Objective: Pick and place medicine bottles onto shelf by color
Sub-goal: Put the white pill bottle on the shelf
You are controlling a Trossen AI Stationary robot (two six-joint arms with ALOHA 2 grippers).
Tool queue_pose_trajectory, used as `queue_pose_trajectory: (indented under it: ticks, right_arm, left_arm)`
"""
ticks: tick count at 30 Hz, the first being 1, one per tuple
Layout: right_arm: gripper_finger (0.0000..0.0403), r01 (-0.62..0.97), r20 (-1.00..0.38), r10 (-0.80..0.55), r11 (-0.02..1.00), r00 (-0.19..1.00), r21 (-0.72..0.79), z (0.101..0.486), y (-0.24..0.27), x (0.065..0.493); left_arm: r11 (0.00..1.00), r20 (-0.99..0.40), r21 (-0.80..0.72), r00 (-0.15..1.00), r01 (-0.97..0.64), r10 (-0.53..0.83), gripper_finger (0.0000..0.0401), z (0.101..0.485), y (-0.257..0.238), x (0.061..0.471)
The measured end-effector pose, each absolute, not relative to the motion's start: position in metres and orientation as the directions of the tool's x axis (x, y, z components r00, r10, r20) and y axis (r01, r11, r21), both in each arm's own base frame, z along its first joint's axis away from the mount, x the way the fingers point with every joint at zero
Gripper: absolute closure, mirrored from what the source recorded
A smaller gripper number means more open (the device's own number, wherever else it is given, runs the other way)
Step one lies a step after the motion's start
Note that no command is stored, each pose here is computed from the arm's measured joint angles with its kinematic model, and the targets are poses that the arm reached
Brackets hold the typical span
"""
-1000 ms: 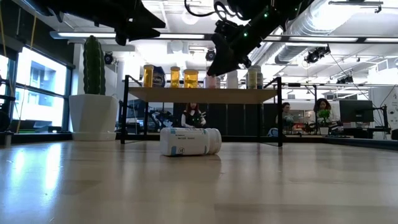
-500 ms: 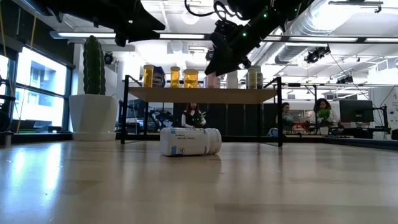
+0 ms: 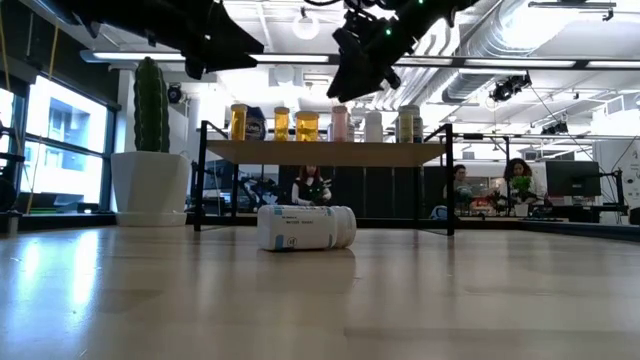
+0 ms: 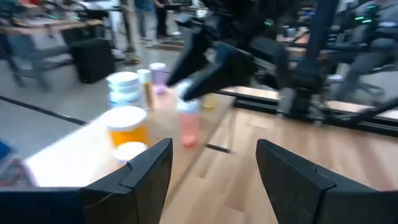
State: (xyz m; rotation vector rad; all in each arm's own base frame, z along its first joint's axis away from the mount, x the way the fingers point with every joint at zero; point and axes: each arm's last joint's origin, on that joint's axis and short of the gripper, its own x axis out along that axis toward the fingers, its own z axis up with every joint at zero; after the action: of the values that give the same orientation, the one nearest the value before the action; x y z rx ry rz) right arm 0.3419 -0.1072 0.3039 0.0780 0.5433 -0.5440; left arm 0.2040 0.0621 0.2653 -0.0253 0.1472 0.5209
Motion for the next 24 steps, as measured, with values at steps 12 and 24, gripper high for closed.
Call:
queue_pose_trajectory:
  ticks: [12, 24]
  right_arm:
    - [0.0221, 0.522, -0.483, -0.452, 0.853, 0.750, 0.014, 0.344, -0.097, 0.346]
    - [0.0221, 0.499, -0.406, -0.451, 0.866, 0.795, 0.014, 0.401, -0.091, 0.341]
  left_arm:
    - [0.924, -0.317, 0.003, 0.876, -0.382, 0.363, 0.0178, 0.284, 0.043, 0.208]
    - [0.940, -0.371, -0.045, 0.879, -0.340, 0.300, 0.0178, 0.322, 0.024, 0.206]
